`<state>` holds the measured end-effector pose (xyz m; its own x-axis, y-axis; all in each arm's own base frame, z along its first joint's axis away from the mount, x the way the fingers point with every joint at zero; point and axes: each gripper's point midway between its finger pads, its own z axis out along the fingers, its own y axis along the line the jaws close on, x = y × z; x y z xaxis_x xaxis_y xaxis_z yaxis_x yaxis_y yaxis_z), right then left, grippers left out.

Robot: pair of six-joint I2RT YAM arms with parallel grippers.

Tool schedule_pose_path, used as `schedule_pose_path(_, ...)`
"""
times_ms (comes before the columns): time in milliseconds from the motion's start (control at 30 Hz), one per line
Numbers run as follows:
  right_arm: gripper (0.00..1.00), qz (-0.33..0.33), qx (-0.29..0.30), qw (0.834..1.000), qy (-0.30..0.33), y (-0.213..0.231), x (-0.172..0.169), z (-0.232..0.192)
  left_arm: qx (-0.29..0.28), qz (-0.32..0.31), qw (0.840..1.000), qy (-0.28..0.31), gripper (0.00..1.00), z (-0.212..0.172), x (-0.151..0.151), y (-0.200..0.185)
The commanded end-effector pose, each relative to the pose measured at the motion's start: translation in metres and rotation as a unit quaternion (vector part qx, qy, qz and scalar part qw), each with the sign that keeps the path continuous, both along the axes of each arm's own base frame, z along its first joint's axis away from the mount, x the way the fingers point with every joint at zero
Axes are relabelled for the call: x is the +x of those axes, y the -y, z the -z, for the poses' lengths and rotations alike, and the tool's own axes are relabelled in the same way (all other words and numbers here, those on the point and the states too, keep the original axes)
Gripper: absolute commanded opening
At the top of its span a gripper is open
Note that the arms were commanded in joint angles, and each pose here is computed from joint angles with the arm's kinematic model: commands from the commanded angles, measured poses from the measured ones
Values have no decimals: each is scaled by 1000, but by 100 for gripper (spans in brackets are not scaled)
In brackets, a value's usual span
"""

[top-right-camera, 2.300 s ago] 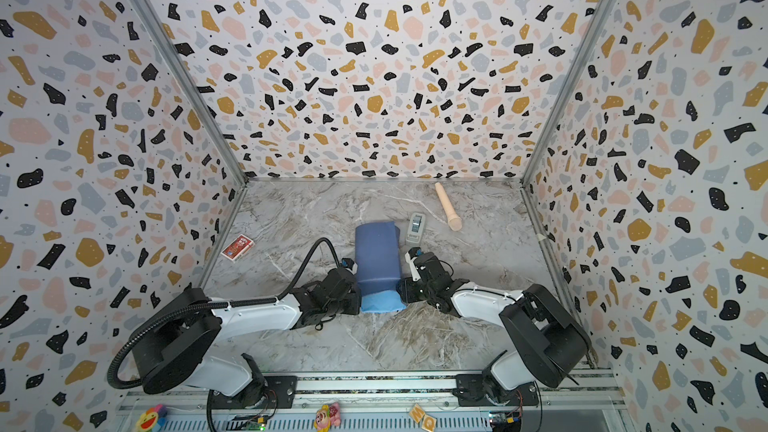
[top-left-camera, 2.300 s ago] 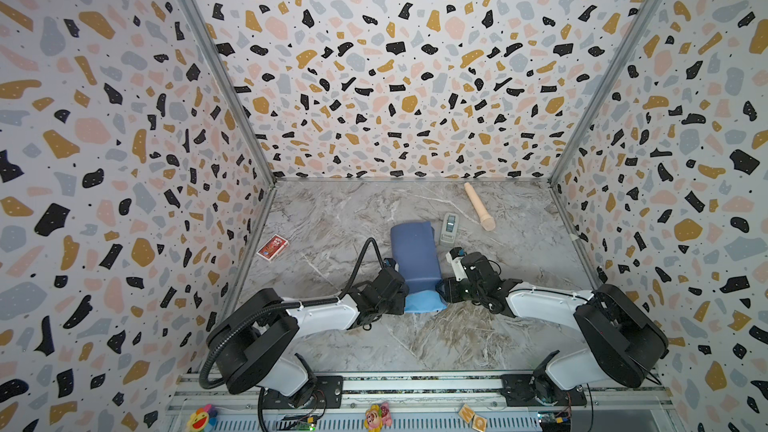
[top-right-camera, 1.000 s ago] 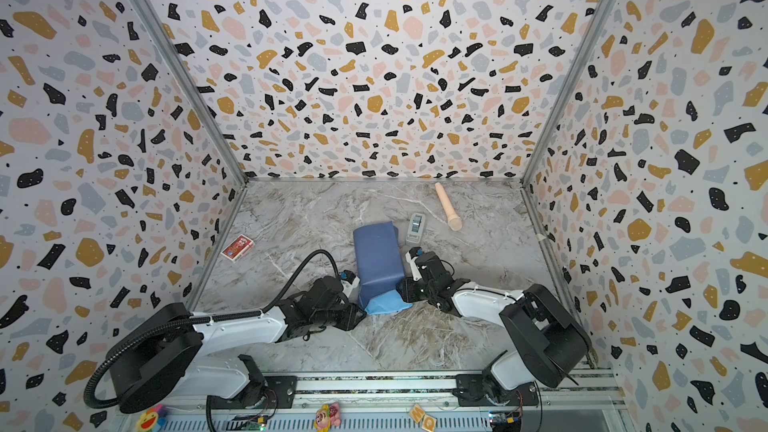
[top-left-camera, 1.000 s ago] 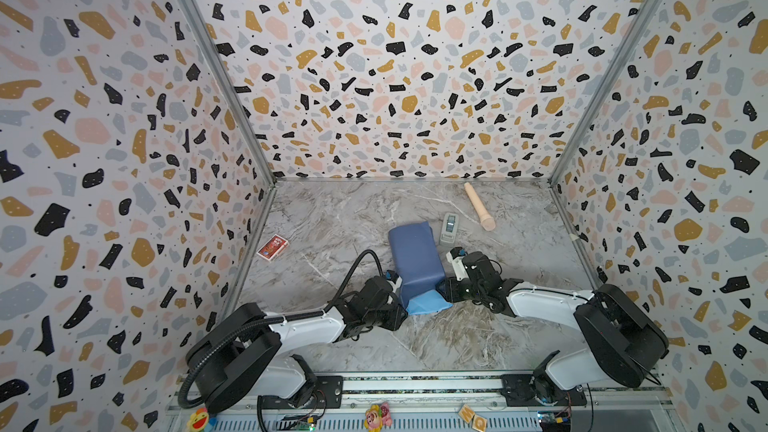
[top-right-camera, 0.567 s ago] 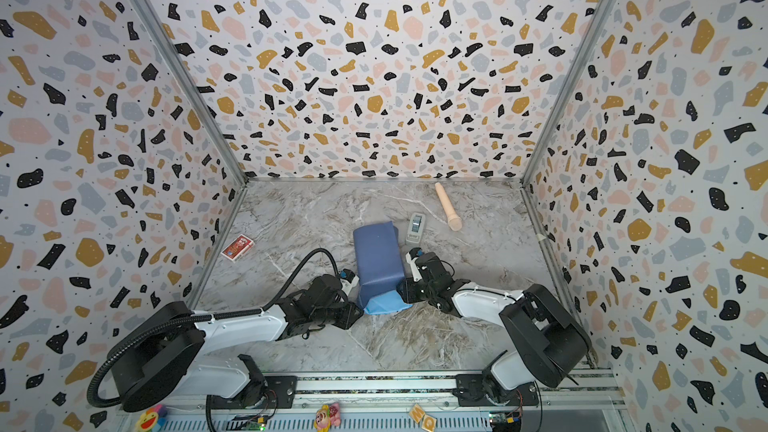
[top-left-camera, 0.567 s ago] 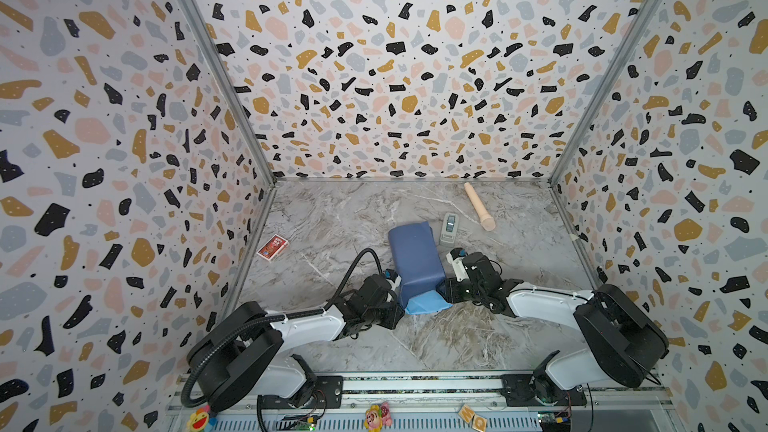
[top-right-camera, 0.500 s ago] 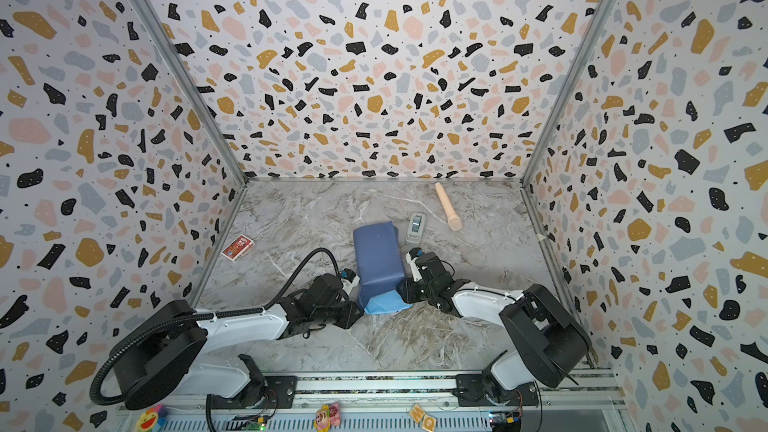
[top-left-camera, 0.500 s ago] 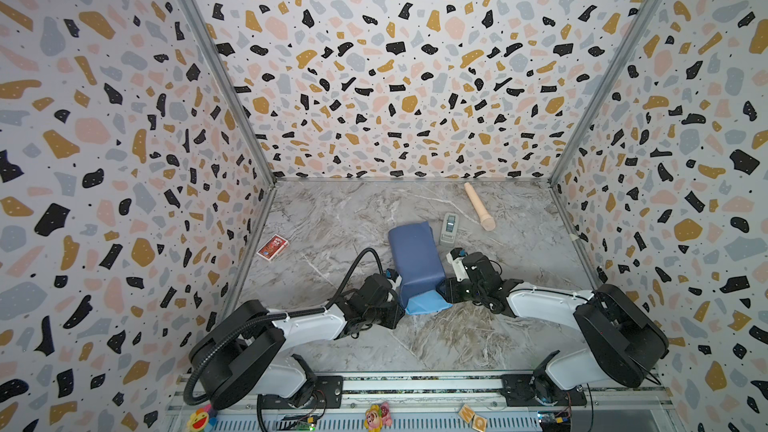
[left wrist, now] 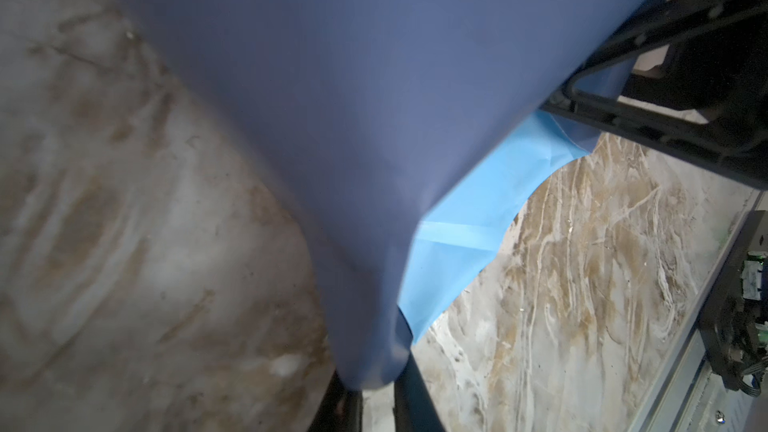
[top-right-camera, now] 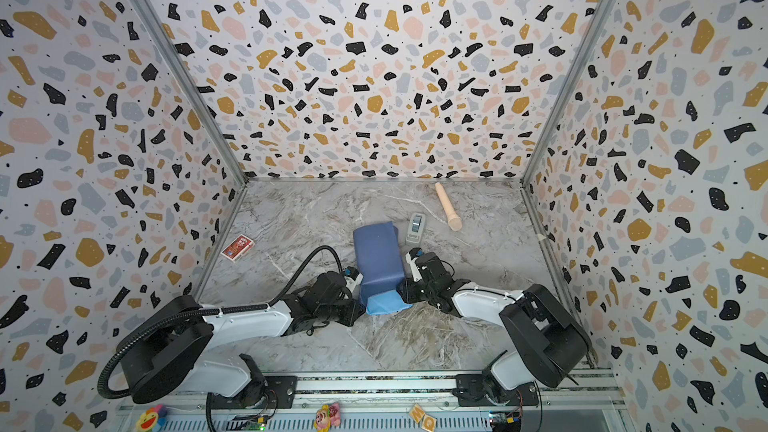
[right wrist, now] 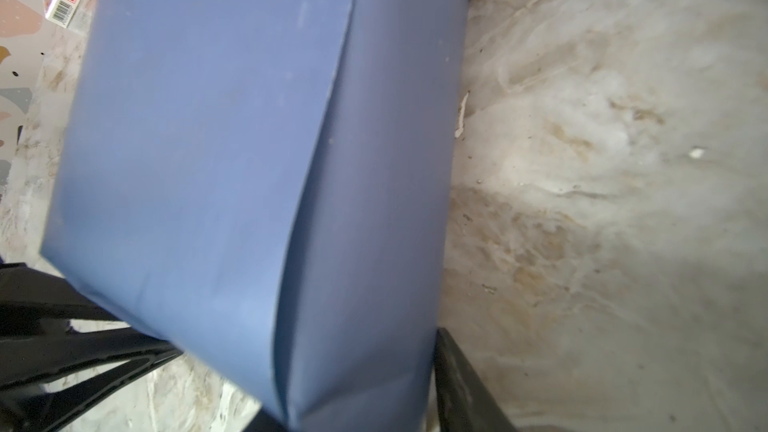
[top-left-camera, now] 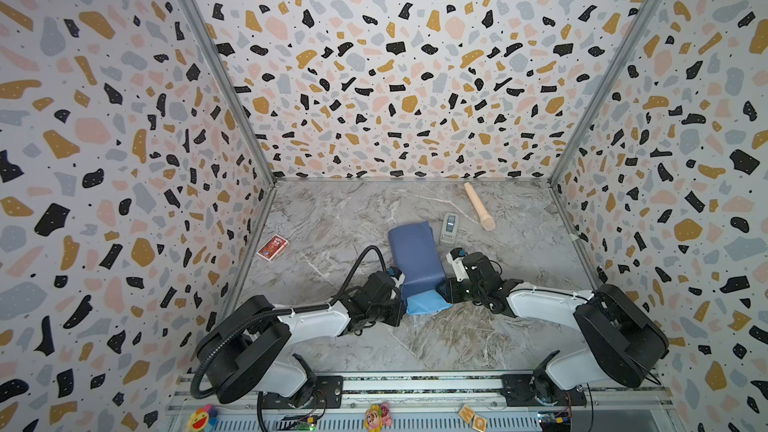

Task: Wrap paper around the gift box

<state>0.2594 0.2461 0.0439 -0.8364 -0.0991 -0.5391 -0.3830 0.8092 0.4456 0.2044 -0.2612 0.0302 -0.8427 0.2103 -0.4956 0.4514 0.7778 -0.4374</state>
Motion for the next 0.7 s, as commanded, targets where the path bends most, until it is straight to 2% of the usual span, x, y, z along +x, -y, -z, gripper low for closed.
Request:
schedule_pose_path(0,44,0,10,1000,4,0,-1,-6,-23,-7,1000,18,18,-15,12,11)
schedule_pose_path(367,44,-1,11,1000,6,0,-1,-7,-12,-32,999,25,26,-15,22,8)
schedule_pose_path(667,44,-2,13,1000,7,-1,-1,-8,8,-49,998,23,18,-7,24,0)
